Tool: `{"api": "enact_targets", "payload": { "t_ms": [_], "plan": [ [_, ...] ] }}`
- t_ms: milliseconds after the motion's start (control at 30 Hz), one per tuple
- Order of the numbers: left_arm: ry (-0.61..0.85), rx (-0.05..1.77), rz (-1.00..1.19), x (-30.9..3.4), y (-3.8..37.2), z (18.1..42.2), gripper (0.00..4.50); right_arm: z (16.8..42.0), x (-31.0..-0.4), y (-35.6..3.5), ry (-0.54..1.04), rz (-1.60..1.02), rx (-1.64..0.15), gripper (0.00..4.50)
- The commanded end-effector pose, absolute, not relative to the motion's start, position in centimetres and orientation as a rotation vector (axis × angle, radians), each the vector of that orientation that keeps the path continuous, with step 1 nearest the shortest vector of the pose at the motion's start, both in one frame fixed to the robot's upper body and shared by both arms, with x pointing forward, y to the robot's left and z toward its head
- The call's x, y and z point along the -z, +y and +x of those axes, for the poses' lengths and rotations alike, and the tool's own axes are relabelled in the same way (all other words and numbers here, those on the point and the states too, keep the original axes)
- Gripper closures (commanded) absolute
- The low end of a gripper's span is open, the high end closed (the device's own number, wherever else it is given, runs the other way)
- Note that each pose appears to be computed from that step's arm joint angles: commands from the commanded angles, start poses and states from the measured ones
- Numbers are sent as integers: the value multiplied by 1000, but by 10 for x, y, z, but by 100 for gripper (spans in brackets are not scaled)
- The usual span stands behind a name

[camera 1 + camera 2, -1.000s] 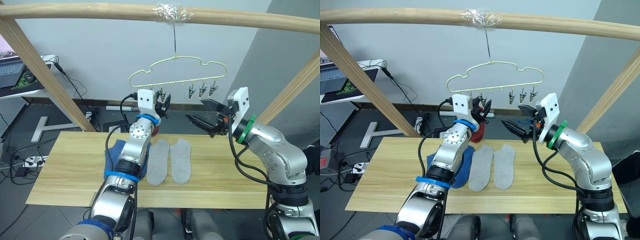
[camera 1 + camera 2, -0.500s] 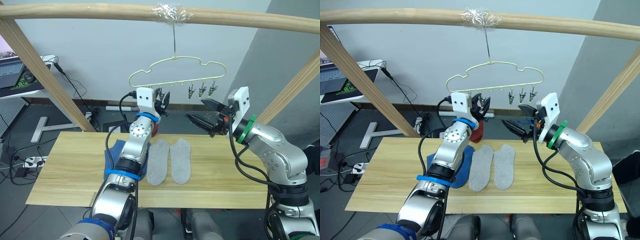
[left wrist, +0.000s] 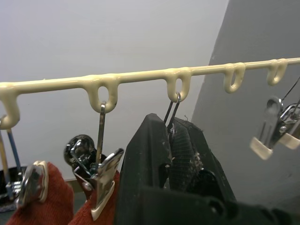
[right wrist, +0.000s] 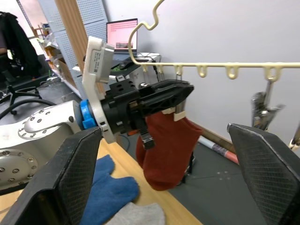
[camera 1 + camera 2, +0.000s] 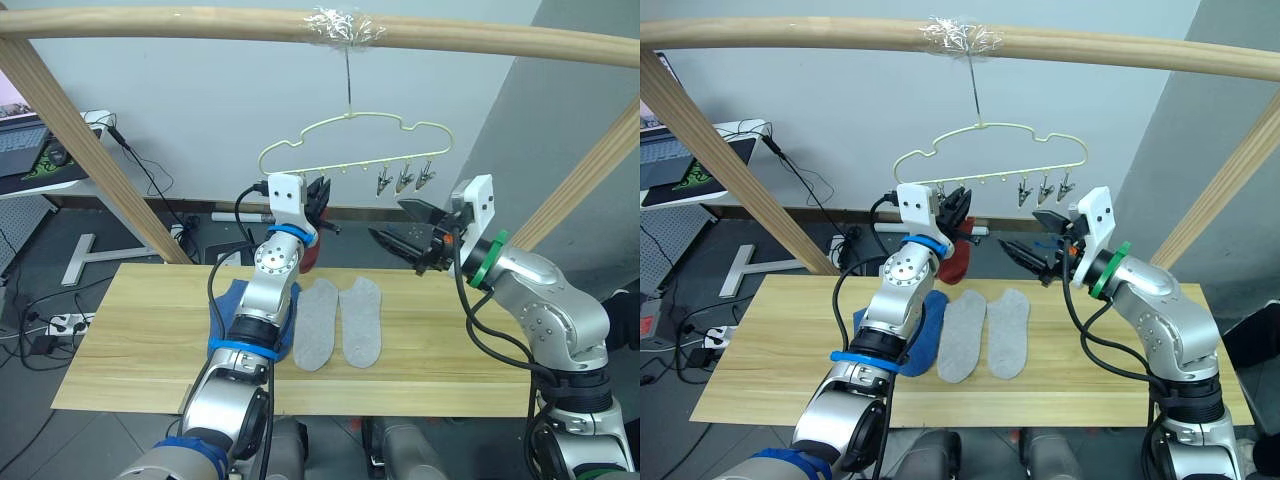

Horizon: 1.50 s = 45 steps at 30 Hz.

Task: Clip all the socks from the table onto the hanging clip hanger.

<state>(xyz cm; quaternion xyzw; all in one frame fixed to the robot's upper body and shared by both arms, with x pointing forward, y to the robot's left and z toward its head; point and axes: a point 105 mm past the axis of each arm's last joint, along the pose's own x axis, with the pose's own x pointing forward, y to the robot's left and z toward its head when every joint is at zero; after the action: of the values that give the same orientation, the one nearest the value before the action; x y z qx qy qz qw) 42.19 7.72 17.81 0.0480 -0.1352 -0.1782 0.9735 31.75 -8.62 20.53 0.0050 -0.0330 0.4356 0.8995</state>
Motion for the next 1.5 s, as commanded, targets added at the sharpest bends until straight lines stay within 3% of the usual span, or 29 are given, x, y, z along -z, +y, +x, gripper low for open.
{"api": "enact_targets", "payload": {
  "t_ms": [33, 133, 367, 567, 667, 833, 933, 1167, 1300, 1400, 1500],
  "plan": [
    [-276, 406, -22, -191, 79, 418, 444, 319, -180, -83, 4, -111, -849, 0],
    [-236, 430, -79, -192, 84, 418, 444, 329, -139, -90, 133, -191, -745, 0],
    [-183, 481, -72, -198, 101, 416, 444, 348, -57, -63, 275, -188, -716, 0],
    [-196, 455, -54, -199, 104, 415, 444, 358, -34, -44, 302, -178, -736, 0],
    [-195, 470, -49, -196, 98, 408, 444, 362, -3, -47, 396, -263, -703, 0],
    [-186, 461, -38, -193, 101, 404, 444, 362, 20, -51, 488, -256, -683, 0],
    [-185, 453, -29, -194, 104, 404, 444, 355, 32, -53, 504, -309, -717, 59],
    [-170, 450, -32, -192, 108, 404, 444, 345, 38, -63, 485, -408, -784, 303],
    [-143, 462, -107, -189, 107, 403, 444, 349, 18, -68, 366, -451, -816, 445],
    [-125, 439, -230, -190, 117, 402, 444, 350, -12, -66, 206, -557, -869, 449],
    [-106, 429, -294, -189, 123, 401, 444, 350, -24, -64, 157, -565, -882, 449]
  ]
}}
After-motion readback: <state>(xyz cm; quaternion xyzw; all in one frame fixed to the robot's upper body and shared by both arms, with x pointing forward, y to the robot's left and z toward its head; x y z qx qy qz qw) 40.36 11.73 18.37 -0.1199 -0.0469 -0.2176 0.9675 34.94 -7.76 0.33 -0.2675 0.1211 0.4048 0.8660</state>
